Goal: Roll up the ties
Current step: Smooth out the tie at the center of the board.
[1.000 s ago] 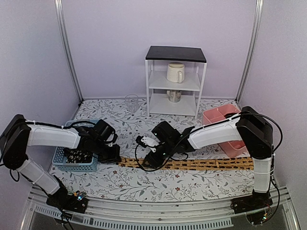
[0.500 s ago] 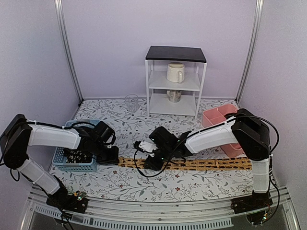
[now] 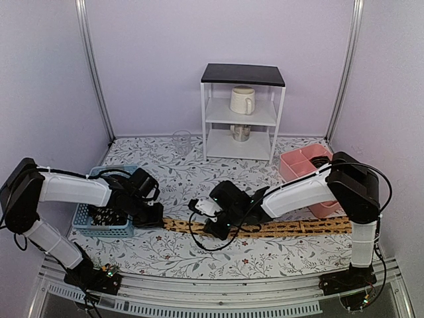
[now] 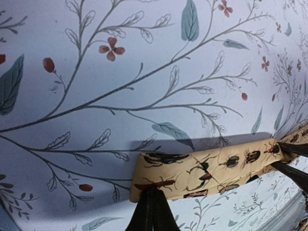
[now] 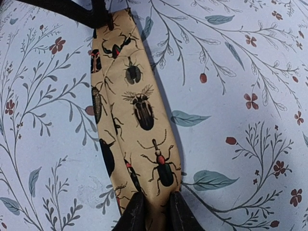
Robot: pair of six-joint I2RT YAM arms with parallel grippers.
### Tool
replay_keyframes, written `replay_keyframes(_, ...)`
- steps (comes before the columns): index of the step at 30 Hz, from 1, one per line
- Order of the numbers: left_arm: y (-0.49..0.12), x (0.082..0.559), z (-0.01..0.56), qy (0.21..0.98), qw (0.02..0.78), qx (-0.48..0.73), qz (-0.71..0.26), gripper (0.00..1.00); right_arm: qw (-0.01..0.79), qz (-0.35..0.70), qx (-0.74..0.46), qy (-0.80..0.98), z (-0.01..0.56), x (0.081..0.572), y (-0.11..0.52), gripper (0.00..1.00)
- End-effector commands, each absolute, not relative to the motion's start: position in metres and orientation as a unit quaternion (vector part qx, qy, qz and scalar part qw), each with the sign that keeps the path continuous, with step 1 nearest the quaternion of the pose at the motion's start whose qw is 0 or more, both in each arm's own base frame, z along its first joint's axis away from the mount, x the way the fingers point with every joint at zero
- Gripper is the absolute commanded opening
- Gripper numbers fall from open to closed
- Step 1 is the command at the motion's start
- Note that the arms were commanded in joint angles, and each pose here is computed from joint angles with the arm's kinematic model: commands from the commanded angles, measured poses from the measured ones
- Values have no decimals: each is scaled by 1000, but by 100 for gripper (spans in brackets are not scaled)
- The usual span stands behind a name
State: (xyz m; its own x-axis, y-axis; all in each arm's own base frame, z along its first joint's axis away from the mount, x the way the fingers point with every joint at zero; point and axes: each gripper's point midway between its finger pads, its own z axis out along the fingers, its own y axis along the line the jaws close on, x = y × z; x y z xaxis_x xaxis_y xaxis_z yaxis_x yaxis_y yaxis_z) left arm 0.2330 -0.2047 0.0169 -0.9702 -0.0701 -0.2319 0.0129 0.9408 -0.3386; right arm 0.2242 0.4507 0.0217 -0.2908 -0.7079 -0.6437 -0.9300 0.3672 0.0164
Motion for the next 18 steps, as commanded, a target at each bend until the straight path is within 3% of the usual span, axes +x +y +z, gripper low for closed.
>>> replay_keyframes(1,-193,229,8,982,113,-23,-152,0,253,193,-528,788,28,213,437,18)
replay_keyframes(4,-193,229,7,982,111,-23,-153,0,252,188,-524,792,30,215,438,24)
replay_keyframes(10,-193,229,7,982,112,-23,-153,0,264,197,-516,791,47,219,445,22)
replay_keyframes(13,-194,229,8,982,112,-21,-153,0,262,191,-507,799,47,220,442,26)
replay_keyframes(18,-194,230,9,982,113,-20,-153,0,264,202,-497,801,57,223,450,17)
